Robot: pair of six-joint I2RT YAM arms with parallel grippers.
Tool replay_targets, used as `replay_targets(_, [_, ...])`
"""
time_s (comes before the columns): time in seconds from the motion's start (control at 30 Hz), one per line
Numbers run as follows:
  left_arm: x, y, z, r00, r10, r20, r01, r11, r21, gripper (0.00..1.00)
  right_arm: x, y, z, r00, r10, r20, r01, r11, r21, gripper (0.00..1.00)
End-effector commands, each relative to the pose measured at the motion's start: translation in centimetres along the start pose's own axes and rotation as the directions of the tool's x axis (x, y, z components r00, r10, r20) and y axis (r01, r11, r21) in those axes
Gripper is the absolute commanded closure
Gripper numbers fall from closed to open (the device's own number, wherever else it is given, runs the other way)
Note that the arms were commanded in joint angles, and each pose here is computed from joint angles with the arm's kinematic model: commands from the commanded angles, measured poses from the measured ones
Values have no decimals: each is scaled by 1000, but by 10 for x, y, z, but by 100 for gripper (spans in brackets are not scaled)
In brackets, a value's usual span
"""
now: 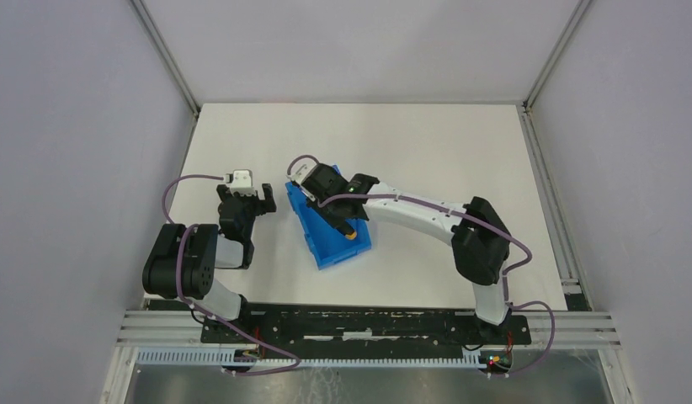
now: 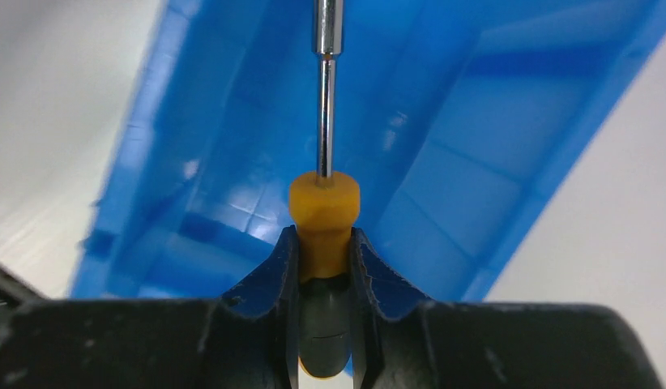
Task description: Put the screwdriver in the bin
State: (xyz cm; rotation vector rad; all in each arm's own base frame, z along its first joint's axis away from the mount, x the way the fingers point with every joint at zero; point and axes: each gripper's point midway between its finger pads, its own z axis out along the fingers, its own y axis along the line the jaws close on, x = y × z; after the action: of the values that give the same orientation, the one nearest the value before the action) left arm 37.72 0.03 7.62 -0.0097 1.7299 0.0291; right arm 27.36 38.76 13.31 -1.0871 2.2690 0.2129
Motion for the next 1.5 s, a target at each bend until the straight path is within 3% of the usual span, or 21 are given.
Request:
replay_targets(0.0, [-12, 0, 1, 999, -35, 41, 35, 999, 2, 0, 5, -5, 37, 998, -27, 50, 24, 997, 73, 100])
replay_targets(0.2, [-13, 0, 1, 999, -35, 41, 35, 999, 2, 0, 28, -2, 75, 999, -38, 15, 37, 995, 94, 98])
replay_targets(0.33, [-12, -1, 1, 999, -35, 41, 35, 999, 2, 0, 37, 1, 87, 1000, -30, -2, 30, 996, 89, 81])
replay_targets(0.43, [-13, 0, 1, 999, -35, 41, 35, 999, 1, 0, 31, 0, 80, 1000, -23, -2, 23, 996, 90, 61])
replay_targets(0.6, [-12, -1, 1, 999, -35, 41, 35, 999, 2, 0, -15, -9, 34, 994, -13, 107, -1, 991, 130, 48])
replay_targets(0.8, [-12, 0, 1, 999, -35, 41, 35, 999, 1, 0, -66, -29, -60, 955, -4, 296, -56, 980, 193, 38])
replay_targets(0.83, [-12, -1, 1, 999, -35, 41, 35, 999, 2, 0, -67, -35, -76, 945, 1, 326, -71, 977, 203, 31])
replay_targets(0.9, [-13, 0, 1, 999, -35, 41, 35, 999, 2, 0, -63, -45, -102, 928, 10, 372, -99, 970, 221, 4])
replay_targets(1.0, [-13, -1, 1, 998, -35, 42, 35, 999, 4, 0, -32, -77, -132, 910, 35, 414, -186, 926, 330, 2])
replay_targets(1.13, [-12, -1, 1, 999, -35, 40, 35, 999, 2, 0, 38, -134, -155, 901, 63, 430, -315, 778, 544, 2])
replay_targets(1.33, [-13, -1, 1, 999, -35, 42, 35, 999, 3, 0, 154, -174, -136, 910, 143, 389, -392, 601, 696, 2])
replay_targets(1.47, [-12, -1, 1, 999, -35, 41, 35, 999, 2, 0, 196, -172, -115, 910, 163, 382, -401, 589, 702, 2])
